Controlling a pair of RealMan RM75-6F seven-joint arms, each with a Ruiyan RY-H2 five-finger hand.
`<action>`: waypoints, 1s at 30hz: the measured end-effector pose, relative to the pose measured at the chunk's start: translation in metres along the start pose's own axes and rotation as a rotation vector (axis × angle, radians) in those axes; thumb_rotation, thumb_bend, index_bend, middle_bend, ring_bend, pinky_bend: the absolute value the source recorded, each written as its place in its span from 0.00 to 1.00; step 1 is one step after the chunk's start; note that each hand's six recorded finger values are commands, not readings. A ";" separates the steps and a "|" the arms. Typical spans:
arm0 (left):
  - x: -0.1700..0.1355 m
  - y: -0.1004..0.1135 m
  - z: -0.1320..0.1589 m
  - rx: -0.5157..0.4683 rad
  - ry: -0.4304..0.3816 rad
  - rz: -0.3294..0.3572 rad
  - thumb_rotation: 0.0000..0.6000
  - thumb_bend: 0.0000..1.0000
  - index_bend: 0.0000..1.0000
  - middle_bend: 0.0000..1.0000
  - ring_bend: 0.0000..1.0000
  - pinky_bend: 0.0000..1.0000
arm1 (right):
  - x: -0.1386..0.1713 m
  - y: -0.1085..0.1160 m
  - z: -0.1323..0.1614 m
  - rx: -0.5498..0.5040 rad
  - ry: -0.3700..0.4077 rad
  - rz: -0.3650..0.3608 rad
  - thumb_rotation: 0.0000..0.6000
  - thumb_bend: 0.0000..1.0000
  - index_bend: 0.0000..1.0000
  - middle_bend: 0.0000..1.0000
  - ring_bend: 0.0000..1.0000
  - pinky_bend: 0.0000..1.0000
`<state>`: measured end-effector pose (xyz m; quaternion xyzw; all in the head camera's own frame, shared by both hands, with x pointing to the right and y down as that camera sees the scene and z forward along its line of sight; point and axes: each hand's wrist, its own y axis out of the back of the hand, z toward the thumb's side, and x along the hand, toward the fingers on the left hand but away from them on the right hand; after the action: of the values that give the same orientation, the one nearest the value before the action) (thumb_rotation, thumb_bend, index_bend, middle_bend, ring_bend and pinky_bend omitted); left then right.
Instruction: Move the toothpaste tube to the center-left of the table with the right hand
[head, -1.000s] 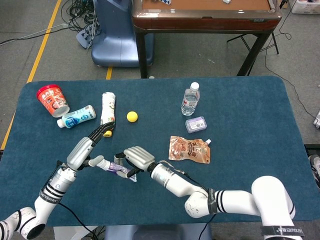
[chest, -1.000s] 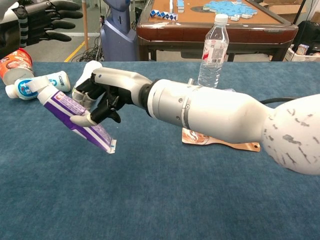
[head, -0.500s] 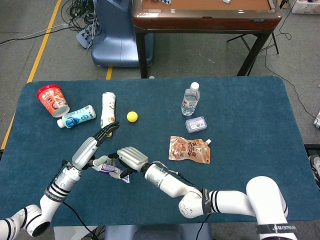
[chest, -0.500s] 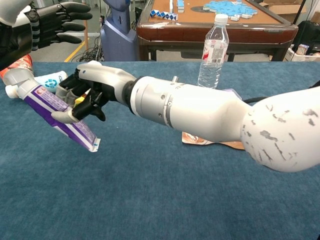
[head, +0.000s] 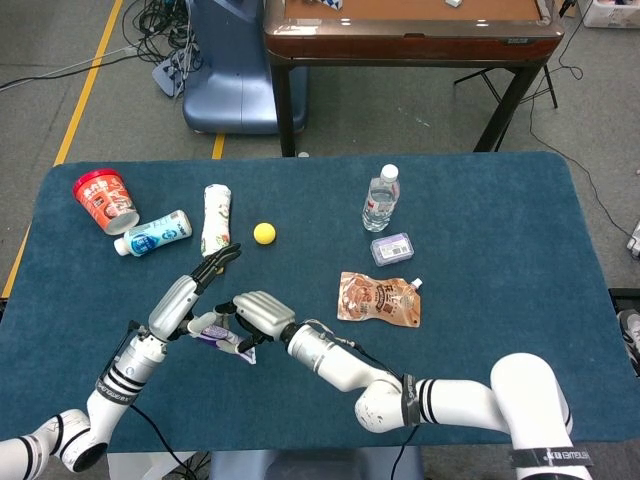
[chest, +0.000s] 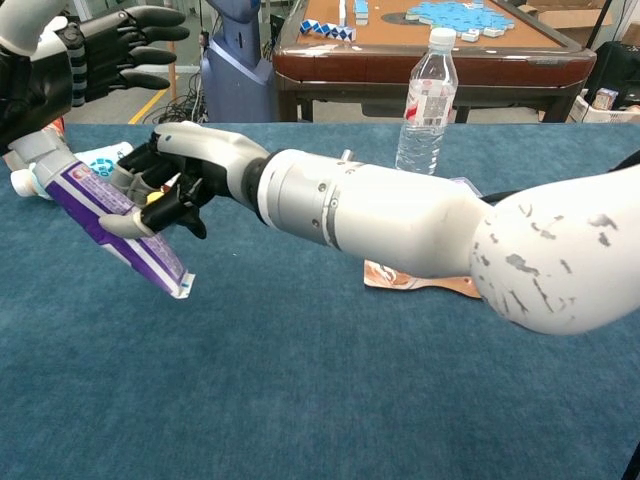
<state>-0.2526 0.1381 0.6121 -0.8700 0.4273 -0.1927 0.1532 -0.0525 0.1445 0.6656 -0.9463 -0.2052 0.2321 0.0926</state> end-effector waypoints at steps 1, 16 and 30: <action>0.000 -0.001 -0.001 -0.002 -0.001 0.000 0.00 0.03 0.00 0.00 0.00 0.06 | -0.001 0.000 0.000 -0.003 0.000 0.000 1.00 0.80 1.00 0.88 0.81 0.70; 0.002 -0.006 -0.001 -0.044 -0.020 0.016 0.00 0.03 0.00 0.00 0.00 0.06 | -0.003 0.000 -0.001 -0.033 0.004 0.001 1.00 0.80 1.00 0.88 0.82 0.70; 0.002 -0.006 -0.001 -0.065 -0.025 0.023 0.00 0.02 0.00 0.00 0.00 0.06 | -0.003 0.000 -0.002 -0.038 0.006 0.006 1.00 0.80 1.00 0.88 0.82 0.70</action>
<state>-0.2476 0.1401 0.6161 -0.8720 0.4412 -0.1660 0.1323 -0.0545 0.1431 0.6684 -0.9492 -0.2064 0.2256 0.0743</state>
